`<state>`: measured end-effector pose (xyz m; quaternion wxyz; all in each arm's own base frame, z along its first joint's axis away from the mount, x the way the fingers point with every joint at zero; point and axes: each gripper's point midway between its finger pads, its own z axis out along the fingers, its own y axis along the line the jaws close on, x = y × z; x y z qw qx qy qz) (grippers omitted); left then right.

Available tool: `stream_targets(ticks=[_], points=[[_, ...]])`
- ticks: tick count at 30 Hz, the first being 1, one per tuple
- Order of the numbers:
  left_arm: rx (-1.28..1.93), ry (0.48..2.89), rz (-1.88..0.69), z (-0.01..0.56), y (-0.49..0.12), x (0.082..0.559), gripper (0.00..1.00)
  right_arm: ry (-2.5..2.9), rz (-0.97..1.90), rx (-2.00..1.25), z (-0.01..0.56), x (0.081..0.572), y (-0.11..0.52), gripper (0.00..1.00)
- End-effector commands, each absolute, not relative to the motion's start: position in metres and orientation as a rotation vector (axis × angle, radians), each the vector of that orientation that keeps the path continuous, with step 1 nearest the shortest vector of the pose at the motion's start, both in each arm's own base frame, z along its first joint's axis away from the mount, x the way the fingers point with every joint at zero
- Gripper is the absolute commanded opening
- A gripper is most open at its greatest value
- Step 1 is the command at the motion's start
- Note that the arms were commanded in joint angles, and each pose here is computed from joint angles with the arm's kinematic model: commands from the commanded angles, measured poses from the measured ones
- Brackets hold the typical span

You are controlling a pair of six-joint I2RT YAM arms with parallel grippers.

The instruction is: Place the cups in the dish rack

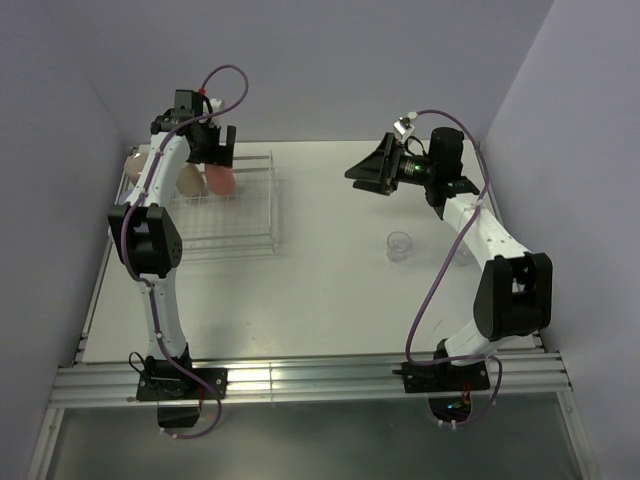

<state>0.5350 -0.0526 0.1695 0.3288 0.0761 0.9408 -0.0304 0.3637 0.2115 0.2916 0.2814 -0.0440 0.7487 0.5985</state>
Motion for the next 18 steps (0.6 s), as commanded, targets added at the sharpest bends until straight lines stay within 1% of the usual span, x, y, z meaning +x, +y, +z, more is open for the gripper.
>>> stream_targets(ticks=[1,2,4,6,7,8,9,10,11,12,13,14,15,16,17,18], points=[[0.200,2.304,-0.102,0.225,-0.055,0.541,0.99,1.915,1.540,-0.235,0.318,0.367,0.210,1.00],[0.195,2.254,-0.103,0.248,-0.055,0.538,0.99,1.941,1.527,-0.228,0.315,0.366,0.209,1.00],[0.191,2.196,-0.100,0.276,-0.055,0.535,0.99,1.935,1.450,-0.270,0.315,0.369,0.204,1.00],[0.193,2.102,-0.088,0.321,-0.053,0.523,0.99,1.951,1.406,-0.276,0.314,0.366,0.198,1.00],[0.193,2.057,-0.086,0.339,-0.052,0.519,0.99,1.929,1.345,-0.335,0.316,0.367,0.194,1.00],[0.198,2.000,-0.084,0.366,-0.051,0.502,0.99,1.978,1.305,-0.313,0.309,0.365,0.186,1.00],[0.205,1.967,-0.088,0.378,-0.052,0.495,0.99,1.959,1.232,-0.356,0.319,0.366,0.180,1.00],[0.218,1.928,-0.096,0.392,-0.053,0.485,0.99,1.942,1.108,-0.465,0.314,0.367,0.172,1.00],[0.265,1.838,-0.131,0.423,-0.060,0.463,0.99,2.022,1.054,-0.479,0.302,0.357,0.164,0.98],[0.297,1.850,-0.155,0.415,-0.065,0.454,0.99,2.041,0.906,-0.525,0.296,0.359,0.150,0.98],[0.332,1.831,-0.181,0.421,-0.070,0.443,0.99,2.001,0.742,-0.681,0.298,0.361,0.138,0.96],[0.362,1.799,-0.198,0.433,-0.073,0.423,0.99,2.091,0.684,-0.715,0.283,0.346,0.127,0.93],[0.416,1.823,-0.265,0.420,-0.084,0.413,0.99,2.137,0.531,-0.757,0.275,0.344,0.108,0.90],[0.441,1.826,-0.297,0.419,-0.089,0.403,0.99,2.138,0.421,-0.879,0.268,0.339,0.096,0.87],[0.459,1.847,-0.332,0.409,-0.093,0.389,0.99,2.224,0.390,-0.928,0.253,0.321,0.087,0.80],[0.476,1.860,-0.367,0.402,-0.098,0.382,0.99,2.253,0.333,-0.967,0.247,0.314,0.078,0.77]])
